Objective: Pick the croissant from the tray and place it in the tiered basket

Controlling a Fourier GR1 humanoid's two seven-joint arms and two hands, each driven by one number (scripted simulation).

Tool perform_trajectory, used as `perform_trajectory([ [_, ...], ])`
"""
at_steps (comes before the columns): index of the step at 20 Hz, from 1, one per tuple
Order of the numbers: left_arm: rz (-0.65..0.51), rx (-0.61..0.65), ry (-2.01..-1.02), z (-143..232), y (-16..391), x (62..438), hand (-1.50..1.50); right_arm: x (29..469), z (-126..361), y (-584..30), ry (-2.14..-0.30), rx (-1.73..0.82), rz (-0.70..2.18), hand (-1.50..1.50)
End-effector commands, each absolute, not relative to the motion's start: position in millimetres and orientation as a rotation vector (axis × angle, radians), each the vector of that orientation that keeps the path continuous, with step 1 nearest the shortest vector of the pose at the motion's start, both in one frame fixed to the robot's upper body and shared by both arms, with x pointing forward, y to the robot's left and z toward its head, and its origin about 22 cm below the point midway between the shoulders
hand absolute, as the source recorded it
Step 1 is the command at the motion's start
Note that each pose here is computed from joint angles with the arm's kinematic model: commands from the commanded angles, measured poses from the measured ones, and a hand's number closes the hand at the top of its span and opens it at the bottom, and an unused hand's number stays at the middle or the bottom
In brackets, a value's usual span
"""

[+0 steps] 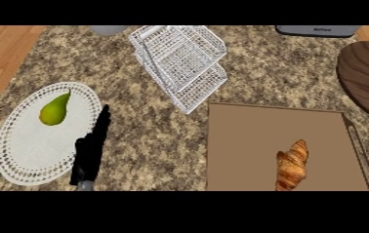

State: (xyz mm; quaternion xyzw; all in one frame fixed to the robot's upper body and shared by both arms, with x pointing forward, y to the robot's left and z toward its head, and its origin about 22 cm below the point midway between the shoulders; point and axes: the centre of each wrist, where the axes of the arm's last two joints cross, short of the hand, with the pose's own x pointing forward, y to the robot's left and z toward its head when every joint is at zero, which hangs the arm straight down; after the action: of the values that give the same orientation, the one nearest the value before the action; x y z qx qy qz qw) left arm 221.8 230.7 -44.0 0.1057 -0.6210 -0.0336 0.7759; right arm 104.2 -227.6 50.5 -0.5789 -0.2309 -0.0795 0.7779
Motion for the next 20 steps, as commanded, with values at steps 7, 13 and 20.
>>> perform_trajectory([
  [7, -0.039, 0.219, -1.319, -52, 227, 221, 0.0, 163, 64, -213, -0.345, -1.184, -0.128, -1.5],
  [13, -0.046, 0.229, -1.319, -49, 238, 227, 0.0, 181, 44, -222, -0.234, -1.107, -0.058, -1.5],
  [20, -0.036, 0.239, -1.31, -59, 235, 211, 0.0, 199, 47, -236, -0.198, -1.056, -0.052, -1.5],
])
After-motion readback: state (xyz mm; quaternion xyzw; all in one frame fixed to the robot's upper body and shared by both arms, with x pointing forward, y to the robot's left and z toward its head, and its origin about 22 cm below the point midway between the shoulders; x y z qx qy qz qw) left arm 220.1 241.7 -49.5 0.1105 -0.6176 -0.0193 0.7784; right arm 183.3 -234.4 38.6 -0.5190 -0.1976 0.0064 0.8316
